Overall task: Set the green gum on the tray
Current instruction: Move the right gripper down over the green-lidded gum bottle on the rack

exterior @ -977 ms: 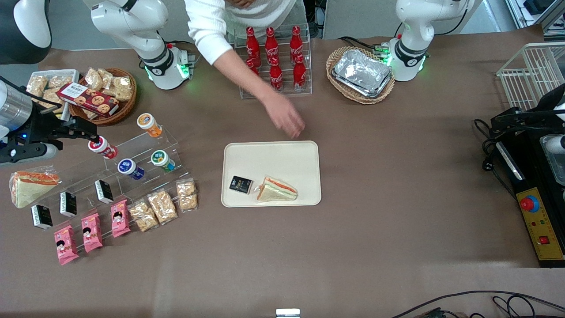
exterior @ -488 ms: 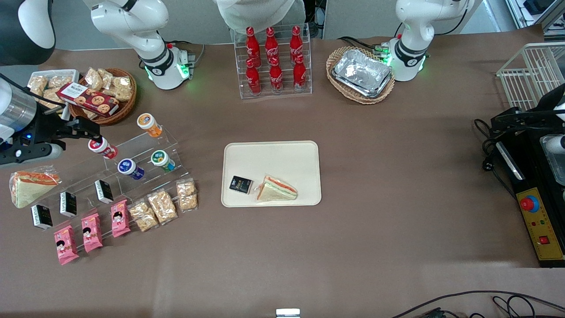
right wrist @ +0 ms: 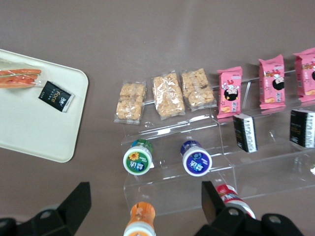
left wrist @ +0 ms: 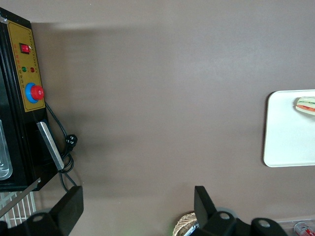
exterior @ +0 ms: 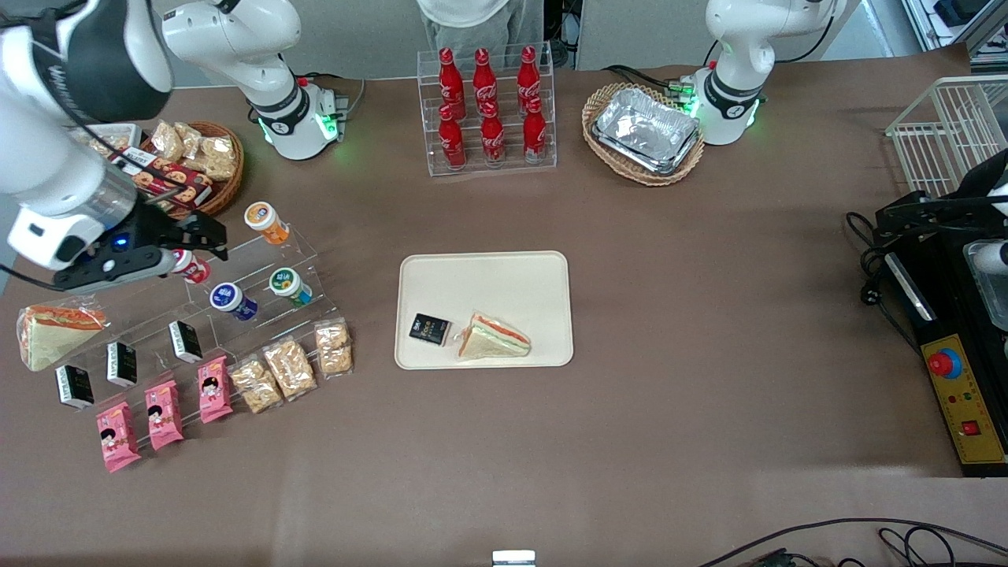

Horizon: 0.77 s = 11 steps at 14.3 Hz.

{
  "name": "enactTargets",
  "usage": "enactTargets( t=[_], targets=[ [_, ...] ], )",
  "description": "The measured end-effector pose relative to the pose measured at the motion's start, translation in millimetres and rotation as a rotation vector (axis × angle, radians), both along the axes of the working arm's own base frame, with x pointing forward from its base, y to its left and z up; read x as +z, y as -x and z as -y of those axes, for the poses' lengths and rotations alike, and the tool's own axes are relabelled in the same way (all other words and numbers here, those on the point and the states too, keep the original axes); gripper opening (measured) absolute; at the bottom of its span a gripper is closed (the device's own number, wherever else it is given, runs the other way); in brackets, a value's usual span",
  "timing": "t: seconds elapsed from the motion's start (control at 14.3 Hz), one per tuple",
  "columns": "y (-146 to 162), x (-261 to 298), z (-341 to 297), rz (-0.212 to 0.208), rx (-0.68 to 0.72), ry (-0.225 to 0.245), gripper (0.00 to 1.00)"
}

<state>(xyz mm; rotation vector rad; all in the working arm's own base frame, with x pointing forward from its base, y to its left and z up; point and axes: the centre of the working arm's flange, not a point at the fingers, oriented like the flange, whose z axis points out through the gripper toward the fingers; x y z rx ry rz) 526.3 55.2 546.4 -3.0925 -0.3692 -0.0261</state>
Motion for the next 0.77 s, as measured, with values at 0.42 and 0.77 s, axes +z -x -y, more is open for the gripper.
enactTargets(
  t=[0.42, 0.77],
  targets=[
    [36.4, -73.4, 3.0, 0.041, -0.001, -0.008, 1.00],
    [48.8, -134.9, -2.5, 0.050, -0.013, -0.007, 1.00]
  ],
)
